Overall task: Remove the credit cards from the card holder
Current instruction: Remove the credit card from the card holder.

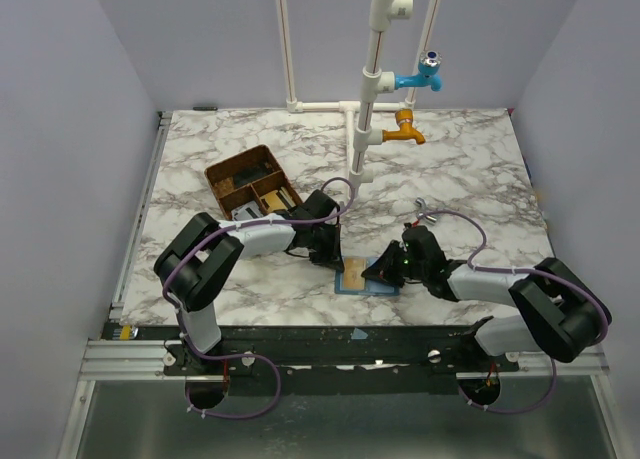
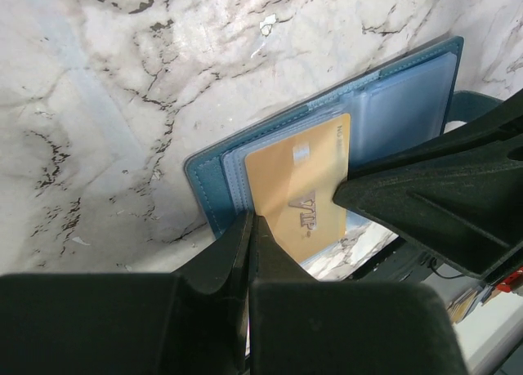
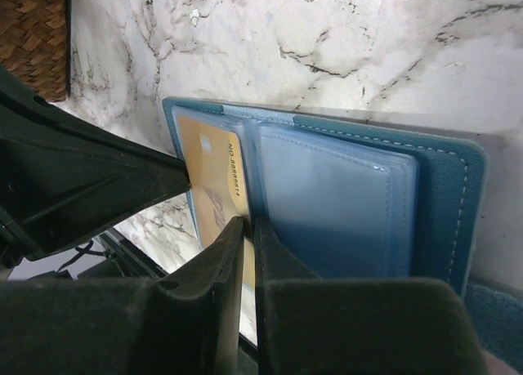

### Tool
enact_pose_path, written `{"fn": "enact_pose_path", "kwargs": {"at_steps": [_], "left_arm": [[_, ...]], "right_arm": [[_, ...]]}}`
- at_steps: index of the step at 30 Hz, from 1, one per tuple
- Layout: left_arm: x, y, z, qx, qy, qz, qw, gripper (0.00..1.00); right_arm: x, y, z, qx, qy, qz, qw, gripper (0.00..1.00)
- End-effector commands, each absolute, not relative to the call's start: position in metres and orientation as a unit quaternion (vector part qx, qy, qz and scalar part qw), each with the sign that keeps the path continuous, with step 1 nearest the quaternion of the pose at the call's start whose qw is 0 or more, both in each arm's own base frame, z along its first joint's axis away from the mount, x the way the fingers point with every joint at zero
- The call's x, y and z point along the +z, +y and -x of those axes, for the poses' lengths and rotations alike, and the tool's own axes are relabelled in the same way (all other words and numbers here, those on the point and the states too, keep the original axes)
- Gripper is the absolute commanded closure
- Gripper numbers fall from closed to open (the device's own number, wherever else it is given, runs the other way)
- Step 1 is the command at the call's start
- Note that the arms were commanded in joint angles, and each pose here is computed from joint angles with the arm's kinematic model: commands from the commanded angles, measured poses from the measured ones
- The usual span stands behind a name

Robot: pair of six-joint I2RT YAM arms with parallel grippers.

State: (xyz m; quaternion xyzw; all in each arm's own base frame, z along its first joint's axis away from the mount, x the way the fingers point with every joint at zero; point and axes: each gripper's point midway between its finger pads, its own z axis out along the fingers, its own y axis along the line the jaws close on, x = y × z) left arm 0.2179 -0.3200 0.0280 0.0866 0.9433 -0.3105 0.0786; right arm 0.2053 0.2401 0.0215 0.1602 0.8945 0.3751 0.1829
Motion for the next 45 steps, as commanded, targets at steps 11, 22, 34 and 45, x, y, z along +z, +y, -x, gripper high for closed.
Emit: {"fn": "enact_pose_path", "kwargs": {"at_steps": [11,22,34,45], "left_arm": [[0.0,-0.297,-0.215,-0.247,0.965,-0.065,0.059,1.0],[-0.005,-0.286,-0.218,-0.237,0.968,-0.053,0.059,1.0],[-0.006,-0.285,-0.218,-0.235,0.969,-0.052,0.059,1.0],[-0.005,-0.286,-0.219,-0.234,0.969,-0.053,0.06,1.0]], "right_arm": [[0.02,0.234,-0.205,0.363,0.898,-0.157,0.192,0.99],[0.015,0.225,-0.202,0.342,0.905,-0.157,0.199,0.99],[0.019,0.215,-0.201,0.33,0.908,-0.152,0.21,0.99],[0.019,0.206,-0.201,0.316,0.912,-0.148,0.214,0.99]]}}
